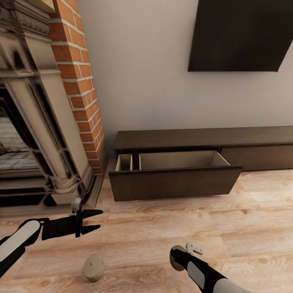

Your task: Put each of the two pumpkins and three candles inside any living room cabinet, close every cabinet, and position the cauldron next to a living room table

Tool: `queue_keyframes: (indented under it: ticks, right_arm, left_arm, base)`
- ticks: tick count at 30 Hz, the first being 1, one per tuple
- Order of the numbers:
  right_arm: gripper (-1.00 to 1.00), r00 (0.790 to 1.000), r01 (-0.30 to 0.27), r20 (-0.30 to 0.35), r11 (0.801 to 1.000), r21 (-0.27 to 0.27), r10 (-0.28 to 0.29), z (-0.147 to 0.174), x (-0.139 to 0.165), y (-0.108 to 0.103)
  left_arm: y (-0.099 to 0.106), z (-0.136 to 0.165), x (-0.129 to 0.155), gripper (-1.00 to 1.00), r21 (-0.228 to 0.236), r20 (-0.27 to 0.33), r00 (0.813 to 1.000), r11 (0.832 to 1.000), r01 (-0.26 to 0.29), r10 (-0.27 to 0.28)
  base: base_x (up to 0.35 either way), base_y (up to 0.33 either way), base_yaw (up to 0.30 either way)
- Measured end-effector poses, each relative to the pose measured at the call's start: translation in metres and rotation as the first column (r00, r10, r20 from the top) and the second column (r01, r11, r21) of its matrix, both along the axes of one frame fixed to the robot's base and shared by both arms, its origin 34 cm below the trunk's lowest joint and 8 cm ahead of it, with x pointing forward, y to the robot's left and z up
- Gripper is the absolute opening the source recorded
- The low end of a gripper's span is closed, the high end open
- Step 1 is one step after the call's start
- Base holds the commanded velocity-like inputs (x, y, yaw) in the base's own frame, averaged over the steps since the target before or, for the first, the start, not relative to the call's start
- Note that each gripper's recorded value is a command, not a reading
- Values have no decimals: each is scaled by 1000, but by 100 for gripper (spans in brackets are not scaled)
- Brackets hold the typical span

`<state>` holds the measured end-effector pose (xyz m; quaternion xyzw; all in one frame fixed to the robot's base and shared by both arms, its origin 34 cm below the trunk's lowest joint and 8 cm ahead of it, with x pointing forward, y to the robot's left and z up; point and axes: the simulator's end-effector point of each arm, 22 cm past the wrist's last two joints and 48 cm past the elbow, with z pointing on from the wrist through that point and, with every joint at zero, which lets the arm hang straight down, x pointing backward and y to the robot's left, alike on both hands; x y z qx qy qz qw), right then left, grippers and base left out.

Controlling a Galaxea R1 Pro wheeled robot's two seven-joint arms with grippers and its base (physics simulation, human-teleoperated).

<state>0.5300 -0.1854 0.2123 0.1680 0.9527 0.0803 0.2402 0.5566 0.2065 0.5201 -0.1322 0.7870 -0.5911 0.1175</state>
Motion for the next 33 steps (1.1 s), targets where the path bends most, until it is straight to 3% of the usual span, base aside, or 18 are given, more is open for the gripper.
queue_keyframes:
  ticks: [8, 10, 12, 13, 16, 19, 23, 26, 29, 33]
  right_arm:
    - [-100, 1000, 1, -4, 1000, -4, -1, 0, 0, -4]
    - [-100, 1000, 2, -8, 1000, -1, -2, -1, -1, -3]
    - [-100, 1000, -3, -21, 1000, 3, 3, -2, -4, -1]
    - [-100, 1000, -8, -19, 1000, 10, 8, 0, -1, 3]
    - [-100, 998, -30, 53, 998, 60, 27, 26, 32, 26]
    - [-100, 996, -60, 70, 993, 99, 53, 41, 44, 44]
    - [-100, 994, -82, 79, 989, 120, 72, 49, 47, 56]
    - [-100, 992, -101, 87, 984, 149, 88, 60, 53, 66]
    - [-100, 989, -127, 98, 977, 169, 111, 76, 63, 77]
    - [-100, 985, -140, 115, 981, 137, 125, 113, 79, 86]
  left_arm:
    - [14, -18, 1, 100, 39, -33, 999, 999, -28, 30]
    - [22, -32, -1, 100, 105, -32, 999, 994, -20, 24]
    - [31, -52, -5, 100, 206, -34, 999, 979, 0, 7]
    - [38, -61, -6, 100, 259, -36, 999, 966, 6, 3]
    - [58, -74, 0, 100, 353, -38, 999, 936, -16, 31]
    - [72, -89, 1, 100, 439, -59, 997, 898, -25, 57]
    - [87, -103, 3, 100, 517, -66, 994, 855, -42, 89]
    - [101, -110, 10, 100, 573, -39, 991, 815, -81, 125]
    - [118, -117, 20, 100, 638, 7, 987, 759, -129, 162]
    - [149, -145, 18, 100, 725, 13, 974, 669, -164, 224]
  base:
    - [0, 28, 0]
    - [0, 2, 0]
    - [0, 1, 0]
    - [0, 0, 0]
    - [0, 0, 0]
    - [0, 0, 0]
    - [0, 0, 0]
    - [0, 0, 0]
    - [0, 0, 0]
    - [0, 0, 0]
